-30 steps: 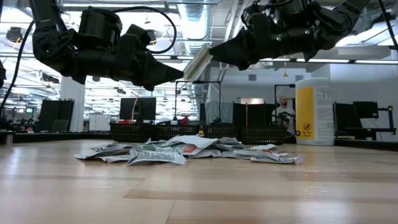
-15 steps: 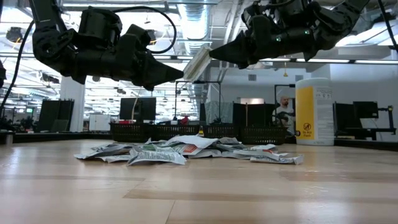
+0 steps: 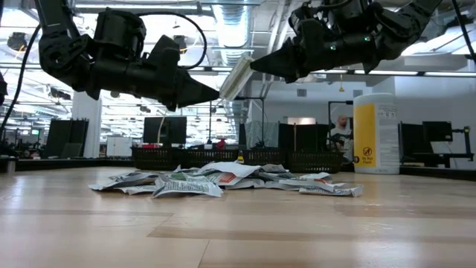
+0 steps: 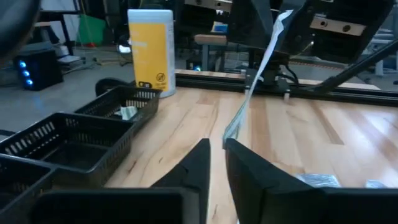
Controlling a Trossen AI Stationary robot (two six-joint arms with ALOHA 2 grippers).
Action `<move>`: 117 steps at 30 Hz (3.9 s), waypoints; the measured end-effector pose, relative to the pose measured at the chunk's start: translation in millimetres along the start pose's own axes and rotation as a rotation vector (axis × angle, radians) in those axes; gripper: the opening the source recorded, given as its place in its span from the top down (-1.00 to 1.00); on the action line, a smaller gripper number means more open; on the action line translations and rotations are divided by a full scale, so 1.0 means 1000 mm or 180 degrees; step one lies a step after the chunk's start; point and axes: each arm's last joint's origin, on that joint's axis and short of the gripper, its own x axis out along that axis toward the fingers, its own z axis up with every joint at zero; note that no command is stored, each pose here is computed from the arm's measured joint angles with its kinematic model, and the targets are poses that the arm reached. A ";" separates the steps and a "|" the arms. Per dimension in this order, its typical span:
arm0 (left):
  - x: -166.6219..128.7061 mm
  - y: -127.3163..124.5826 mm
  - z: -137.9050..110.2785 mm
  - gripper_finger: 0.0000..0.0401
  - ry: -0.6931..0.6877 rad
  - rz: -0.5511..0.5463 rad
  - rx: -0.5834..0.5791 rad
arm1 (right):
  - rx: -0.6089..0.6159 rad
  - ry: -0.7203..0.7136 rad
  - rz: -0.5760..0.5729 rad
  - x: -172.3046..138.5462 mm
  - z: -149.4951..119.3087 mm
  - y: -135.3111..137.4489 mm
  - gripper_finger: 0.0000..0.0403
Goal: Pick & Place First Aid Supplies
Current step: Put the green bandage pack into the right black bin
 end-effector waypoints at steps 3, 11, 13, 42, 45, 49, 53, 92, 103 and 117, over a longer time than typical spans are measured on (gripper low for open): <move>0.000 0.000 -0.001 0.58 0.0019 -0.0002 0.0002 | 0.0028 0.0043 -0.0065 0.000 -0.002 -0.004 1.00; -0.006 0.000 -0.009 0.41 0.0132 -0.0003 0.0017 | 0.0236 0.0471 -0.0928 -0.004 -0.014 -0.023 1.00; -0.009 0.000 -0.012 0.40 0.0171 -0.0003 0.0020 | 0.0334 0.0603 -0.1247 -0.007 -0.019 -0.029 1.00; -0.016 0.001 -0.020 0.42 0.0283 -0.0008 0.0013 | 0.1369 0.1062 -0.3117 -0.040 -0.058 -0.078 0.81; -0.016 0.001 -0.020 0.42 0.0283 -0.0008 0.0013 | 0.1369 0.1062 -0.3116 -0.040 -0.058 -0.078 0.68; -0.016 0.001 -0.020 0.42 0.0283 -0.0007 0.0013 | 0.1371 0.1061 -0.3116 -0.040 -0.058 -0.078 0.55; -0.016 0.001 -0.020 0.42 0.0283 -0.0008 0.0013 | 0.1371 0.1061 -0.3116 -0.040 -0.058 -0.078 0.47; 0.011 0.019 -0.042 0.42 0.0591 0.0378 0.0229 | 0.0928 0.0556 -0.2588 -0.024 -0.034 -0.057 0.39; 0.050 0.022 -0.083 0.42 0.0966 0.0409 0.0247 | 0.0541 0.0600 -0.1917 -0.017 -0.030 -0.044 0.39; 0.054 0.022 -0.084 0.42 0.0959 0.0406 0.0250 | 0.0429 0.0634 -0.1891 -0.017 -0.030 -0.043 0.39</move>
